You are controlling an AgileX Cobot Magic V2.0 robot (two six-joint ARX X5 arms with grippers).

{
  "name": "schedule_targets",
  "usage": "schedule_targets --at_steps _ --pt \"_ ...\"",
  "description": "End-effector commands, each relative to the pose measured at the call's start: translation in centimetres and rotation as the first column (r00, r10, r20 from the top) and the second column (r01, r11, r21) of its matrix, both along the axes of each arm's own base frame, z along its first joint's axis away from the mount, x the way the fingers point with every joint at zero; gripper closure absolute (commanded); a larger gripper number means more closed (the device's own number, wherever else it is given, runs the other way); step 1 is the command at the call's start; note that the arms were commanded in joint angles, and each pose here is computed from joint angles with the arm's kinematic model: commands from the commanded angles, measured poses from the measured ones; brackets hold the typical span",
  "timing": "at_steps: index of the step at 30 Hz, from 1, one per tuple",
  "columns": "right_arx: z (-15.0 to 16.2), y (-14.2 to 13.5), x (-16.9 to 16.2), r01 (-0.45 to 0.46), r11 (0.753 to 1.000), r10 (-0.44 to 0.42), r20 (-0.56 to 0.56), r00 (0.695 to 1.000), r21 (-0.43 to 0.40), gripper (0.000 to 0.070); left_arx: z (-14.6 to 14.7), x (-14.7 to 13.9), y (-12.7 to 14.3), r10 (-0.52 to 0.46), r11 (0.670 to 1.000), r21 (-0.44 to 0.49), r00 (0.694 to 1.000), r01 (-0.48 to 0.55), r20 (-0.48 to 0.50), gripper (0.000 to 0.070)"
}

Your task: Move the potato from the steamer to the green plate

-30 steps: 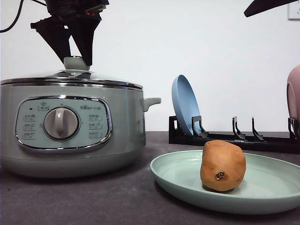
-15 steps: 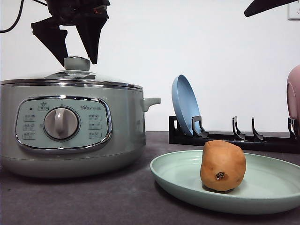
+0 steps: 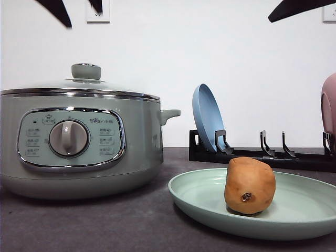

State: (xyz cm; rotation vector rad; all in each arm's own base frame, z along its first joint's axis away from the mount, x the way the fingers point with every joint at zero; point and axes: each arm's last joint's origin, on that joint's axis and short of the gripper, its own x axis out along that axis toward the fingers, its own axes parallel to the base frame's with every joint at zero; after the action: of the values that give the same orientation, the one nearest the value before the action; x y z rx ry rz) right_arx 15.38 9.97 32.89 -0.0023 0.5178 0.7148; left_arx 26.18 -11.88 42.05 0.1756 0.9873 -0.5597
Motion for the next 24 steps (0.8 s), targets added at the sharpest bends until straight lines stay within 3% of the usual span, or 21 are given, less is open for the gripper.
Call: schedule_targets --at_steps 1,8,15,24 --pt "0.3 0.1 -0.1 -0.017 1.0 0.017 -0.023 1.0 0.017 0.0145 1.1 -0.7 0.0 -0.014 0.999 -0.036 1.0 0.015 0.021 0.0224" --pt "-0.5 0.1 -0.7 -0.093 0.994 0.1 -0.171 0.98 0.049 0.0146 2.9 -3.9 1.1 -0.041 0.995 -0.085 0.999 0.044 0.029 0.0226" --pt "-1.4 -0.1 -1.4 -0.117 0.992 0.127 -0.307 0.943 0.05 0.0146 3.5 -5.6 1.5 -0.057 0.995 -0.085 0.998 0.059 0.02 0.0227" --pt "-1.7 -0.3 -1.7 -0.118 0.992 0.122 -0.353 0.928 0.031 0.0147 3.5 -5.9 1.4 -0.07 0.994 -0.084 0.997 0.071 0.016 0.0233"
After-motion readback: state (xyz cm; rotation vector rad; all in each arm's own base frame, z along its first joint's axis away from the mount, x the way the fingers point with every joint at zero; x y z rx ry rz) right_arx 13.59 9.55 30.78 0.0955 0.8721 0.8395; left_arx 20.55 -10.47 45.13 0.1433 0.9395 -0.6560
